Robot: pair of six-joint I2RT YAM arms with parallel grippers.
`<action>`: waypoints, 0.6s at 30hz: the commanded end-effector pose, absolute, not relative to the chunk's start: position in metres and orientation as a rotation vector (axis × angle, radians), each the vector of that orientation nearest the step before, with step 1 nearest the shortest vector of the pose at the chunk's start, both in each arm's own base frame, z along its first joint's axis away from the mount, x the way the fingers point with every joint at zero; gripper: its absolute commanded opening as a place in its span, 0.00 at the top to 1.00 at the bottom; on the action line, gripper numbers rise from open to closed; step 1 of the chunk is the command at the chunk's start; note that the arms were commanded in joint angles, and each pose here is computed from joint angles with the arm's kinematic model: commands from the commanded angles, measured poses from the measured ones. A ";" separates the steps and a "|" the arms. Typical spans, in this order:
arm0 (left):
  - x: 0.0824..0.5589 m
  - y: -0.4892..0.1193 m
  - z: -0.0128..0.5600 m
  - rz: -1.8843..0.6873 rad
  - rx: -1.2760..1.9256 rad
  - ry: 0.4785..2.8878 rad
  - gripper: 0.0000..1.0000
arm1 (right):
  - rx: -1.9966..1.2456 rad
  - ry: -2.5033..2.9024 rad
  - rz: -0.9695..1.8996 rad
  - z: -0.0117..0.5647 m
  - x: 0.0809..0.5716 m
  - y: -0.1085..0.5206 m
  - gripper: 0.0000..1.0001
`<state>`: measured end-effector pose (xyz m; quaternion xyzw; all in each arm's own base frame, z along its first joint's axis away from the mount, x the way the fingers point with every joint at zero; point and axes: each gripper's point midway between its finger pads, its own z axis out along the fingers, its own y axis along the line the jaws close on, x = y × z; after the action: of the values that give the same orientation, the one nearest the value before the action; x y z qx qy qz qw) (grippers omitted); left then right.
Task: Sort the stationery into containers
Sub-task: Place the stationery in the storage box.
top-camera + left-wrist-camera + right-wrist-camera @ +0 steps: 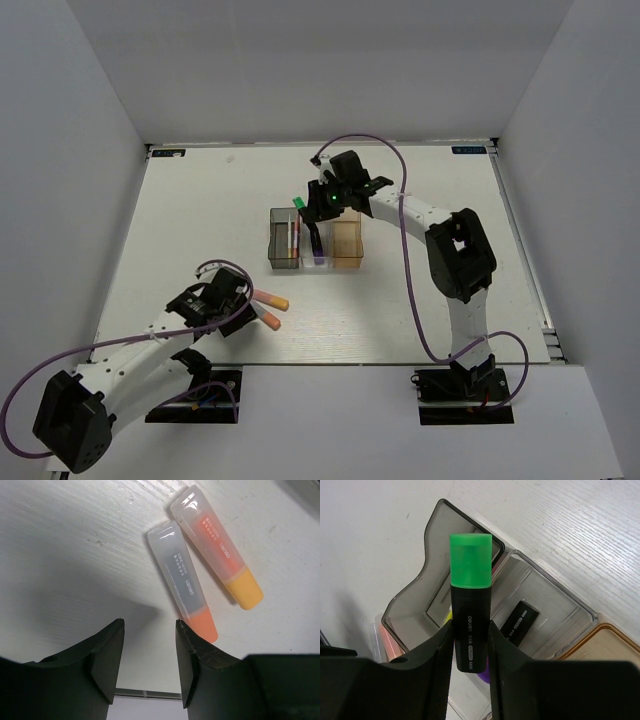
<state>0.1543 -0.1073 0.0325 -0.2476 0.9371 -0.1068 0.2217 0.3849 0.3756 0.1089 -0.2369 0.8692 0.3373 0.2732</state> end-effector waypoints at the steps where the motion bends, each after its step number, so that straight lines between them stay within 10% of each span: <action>1: 0.162 -0.104 0.040 -0.264 -0.748 2.552 0.44 | -0.656 2.321 0.922 0.113 0.383 0.378 0.69; 18: 0.180 -0.123 0.042 -0.273 -0.778 2.553 0.41 | -0.725 2.245 0.944 0.146 0.358 0.362 0.56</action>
<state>0.1646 -0.1139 0.0267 -0.2764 0.9367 -0.0791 0.1998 0.3644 0.3623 0.0954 -0.2456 0.8758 0.3317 0.2502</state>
